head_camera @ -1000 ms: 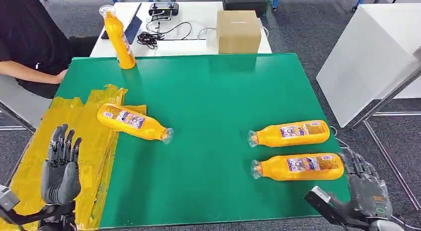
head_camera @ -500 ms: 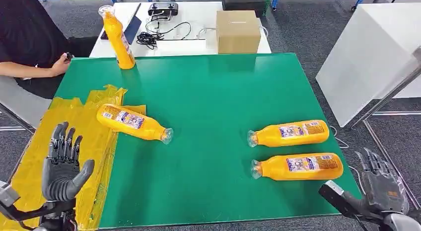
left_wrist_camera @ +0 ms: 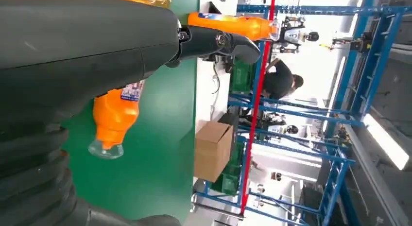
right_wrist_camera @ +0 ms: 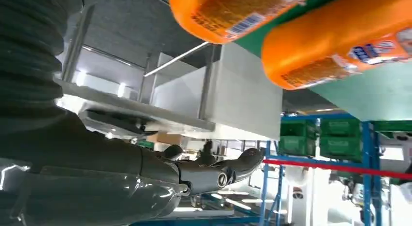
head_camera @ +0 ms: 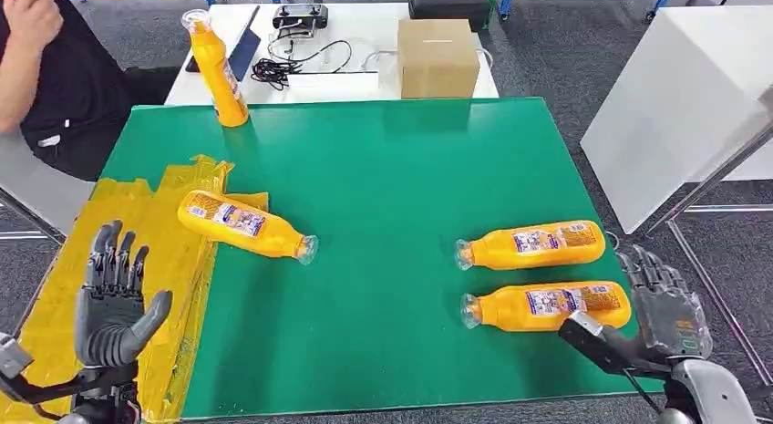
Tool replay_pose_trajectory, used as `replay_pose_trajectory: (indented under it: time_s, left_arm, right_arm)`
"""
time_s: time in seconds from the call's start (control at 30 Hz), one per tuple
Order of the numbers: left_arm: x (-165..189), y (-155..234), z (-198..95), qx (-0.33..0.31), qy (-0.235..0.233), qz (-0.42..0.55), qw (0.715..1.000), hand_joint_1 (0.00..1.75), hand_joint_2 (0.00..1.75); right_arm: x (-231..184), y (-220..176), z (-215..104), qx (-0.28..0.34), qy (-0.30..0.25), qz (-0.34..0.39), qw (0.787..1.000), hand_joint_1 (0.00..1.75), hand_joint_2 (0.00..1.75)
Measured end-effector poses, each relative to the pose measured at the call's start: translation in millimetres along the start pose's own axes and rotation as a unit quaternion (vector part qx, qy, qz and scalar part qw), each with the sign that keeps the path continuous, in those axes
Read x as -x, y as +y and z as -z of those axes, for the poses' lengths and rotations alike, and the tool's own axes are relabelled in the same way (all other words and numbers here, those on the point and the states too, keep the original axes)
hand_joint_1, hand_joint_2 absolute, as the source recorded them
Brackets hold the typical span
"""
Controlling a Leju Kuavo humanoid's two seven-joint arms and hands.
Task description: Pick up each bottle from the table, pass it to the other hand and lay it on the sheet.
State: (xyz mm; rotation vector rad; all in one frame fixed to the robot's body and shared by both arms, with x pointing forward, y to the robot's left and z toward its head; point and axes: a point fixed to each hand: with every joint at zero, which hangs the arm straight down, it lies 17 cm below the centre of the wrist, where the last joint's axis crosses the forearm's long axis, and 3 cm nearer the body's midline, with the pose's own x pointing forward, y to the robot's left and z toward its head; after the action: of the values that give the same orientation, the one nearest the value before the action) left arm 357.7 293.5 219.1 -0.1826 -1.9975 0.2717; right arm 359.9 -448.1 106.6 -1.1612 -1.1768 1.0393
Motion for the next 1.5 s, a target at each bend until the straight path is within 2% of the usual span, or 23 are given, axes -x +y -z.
replay_pose_trajectory:
  time_s: [0.27,1.03,1.4,1.5]
  left_arm:
    - [-3.7,1.9,3.2,-0.004,-0.008,-0.002,1.000,0.00,1.75]
    - [-7.8,4.0,6.6,-0.005,-0.016,-0.004,1.000,0.00,1.75]
    - [-7.3,4.7,12.0,-0.008,-0.016,-0.004,1.000,0.00,1.75]
    - [-5.3,5.3,12.6,-0.012,-0.013,-0.005,1.000,0.00,1.75]
  right_arm:
    - [-22.7,17.7,3.6,-0.021,-0.030,-0.009,0.999,0.00,1.75]
    - [-33.7,51.1,5.1,-0.068,-0.048,-0.031,0.996,0.00,1.75]
    - [-35.8,66.6,24.9,-0.093,-0.054,-0.056,0.993,0.00,1.75]
    - [-36.0,76.7,27.0,-0.116,-0.057,-0.065,0.989,0.00,1.75]
